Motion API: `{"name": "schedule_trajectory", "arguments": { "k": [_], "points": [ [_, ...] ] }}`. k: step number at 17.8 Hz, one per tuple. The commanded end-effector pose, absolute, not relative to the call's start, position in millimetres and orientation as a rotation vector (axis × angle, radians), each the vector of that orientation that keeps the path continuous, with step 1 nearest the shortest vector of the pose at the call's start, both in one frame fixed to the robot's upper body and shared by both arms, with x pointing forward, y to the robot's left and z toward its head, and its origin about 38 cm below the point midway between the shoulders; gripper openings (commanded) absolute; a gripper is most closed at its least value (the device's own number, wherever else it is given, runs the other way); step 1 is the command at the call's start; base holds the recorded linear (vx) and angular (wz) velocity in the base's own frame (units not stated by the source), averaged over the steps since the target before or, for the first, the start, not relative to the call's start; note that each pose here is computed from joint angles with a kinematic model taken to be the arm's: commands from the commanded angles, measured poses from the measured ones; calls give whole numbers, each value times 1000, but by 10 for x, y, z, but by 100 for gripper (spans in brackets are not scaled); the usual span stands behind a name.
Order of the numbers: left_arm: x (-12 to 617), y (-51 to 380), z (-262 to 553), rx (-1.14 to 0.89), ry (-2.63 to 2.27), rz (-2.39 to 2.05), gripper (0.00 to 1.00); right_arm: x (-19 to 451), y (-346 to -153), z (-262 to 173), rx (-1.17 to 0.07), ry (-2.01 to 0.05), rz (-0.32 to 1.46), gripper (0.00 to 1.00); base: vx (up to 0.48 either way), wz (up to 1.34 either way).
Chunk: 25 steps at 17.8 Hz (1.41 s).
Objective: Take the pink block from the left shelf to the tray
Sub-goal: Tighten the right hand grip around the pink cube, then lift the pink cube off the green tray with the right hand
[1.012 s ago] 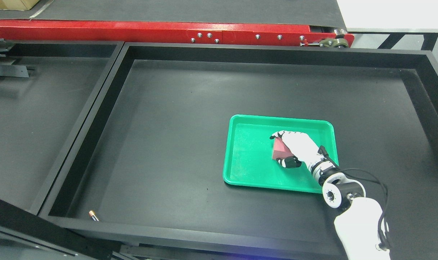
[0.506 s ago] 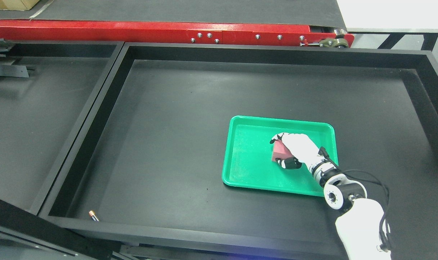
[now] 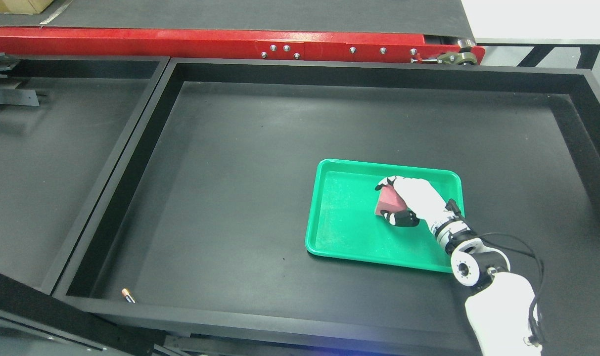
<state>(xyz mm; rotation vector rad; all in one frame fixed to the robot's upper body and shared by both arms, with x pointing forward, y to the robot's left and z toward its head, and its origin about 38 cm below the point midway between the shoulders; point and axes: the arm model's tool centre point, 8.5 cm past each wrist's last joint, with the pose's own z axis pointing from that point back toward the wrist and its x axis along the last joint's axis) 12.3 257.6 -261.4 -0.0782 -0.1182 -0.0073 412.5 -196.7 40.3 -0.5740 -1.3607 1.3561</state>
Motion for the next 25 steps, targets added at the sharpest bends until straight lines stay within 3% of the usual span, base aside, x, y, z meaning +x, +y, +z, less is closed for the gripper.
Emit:
{"name": "schedule_trajectory", "arguments": {
  "k": [1,12,25],
  "points": [
    [55,2681,-2609,-63,-115,-8,100,4159,-2161,603,-609,-1445,1290,3,0,0],
    [55,2681,-2609,-63,-115,-8,100,4072,-2333,954,-603,-1646,1111,4,-20,11],
    [55,2681,-2609,-63,-115,-8,100,3788,-2457,1058,-553,-1790,952,4,-101,128]
  ]
}}
